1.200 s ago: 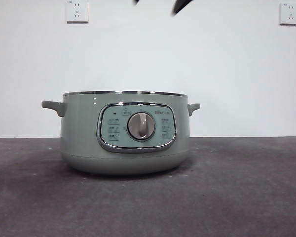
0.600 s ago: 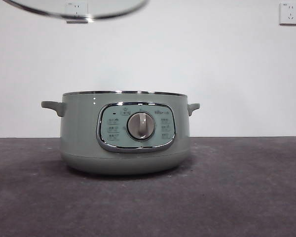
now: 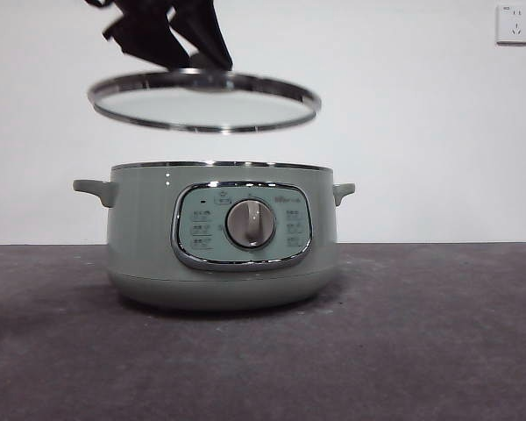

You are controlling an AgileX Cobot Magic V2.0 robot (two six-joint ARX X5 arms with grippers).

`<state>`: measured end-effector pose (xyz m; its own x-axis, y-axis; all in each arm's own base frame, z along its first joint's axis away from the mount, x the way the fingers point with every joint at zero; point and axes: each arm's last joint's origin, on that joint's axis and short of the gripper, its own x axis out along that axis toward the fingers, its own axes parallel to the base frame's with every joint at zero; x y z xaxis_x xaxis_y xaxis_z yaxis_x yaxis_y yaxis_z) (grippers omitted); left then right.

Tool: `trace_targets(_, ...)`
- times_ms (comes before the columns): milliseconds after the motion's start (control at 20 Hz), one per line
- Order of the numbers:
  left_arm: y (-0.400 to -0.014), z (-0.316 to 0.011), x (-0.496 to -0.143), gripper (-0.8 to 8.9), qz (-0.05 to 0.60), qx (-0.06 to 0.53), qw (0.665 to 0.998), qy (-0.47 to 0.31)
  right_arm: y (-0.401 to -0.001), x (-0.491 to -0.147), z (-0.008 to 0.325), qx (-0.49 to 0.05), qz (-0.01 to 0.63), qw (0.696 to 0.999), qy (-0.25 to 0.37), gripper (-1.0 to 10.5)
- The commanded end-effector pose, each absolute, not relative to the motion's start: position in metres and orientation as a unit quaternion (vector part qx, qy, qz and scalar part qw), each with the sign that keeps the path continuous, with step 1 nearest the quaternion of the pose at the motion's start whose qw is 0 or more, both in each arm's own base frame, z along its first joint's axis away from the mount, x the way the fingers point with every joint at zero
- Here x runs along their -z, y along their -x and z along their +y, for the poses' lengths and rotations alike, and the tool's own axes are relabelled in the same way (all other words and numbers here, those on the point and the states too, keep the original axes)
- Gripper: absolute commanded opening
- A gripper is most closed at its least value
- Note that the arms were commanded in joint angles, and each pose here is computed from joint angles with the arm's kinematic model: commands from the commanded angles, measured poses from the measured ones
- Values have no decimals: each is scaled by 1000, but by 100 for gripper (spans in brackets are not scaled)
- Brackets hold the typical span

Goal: Pick up the corn,open the lid,put the corn in the pot,close the lid

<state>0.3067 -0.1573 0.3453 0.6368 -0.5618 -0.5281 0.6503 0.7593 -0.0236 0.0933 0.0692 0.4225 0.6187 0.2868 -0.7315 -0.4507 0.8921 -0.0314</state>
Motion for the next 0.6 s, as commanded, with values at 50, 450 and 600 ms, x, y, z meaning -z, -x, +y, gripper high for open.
trace_targets(50,-317,-163,-340,-7,249,343,901,-88,-78,-411,57,-191,394,895,85,466)
trace_targets(450,-334,-173,-316,-7,272,341,896,-84,-42,-410,27,-185,347,919,34,466)
trace_targets(600,-335,-175,-311,-7,279,342,894,-82,-39,-410,24,-186,341,921,30,466)
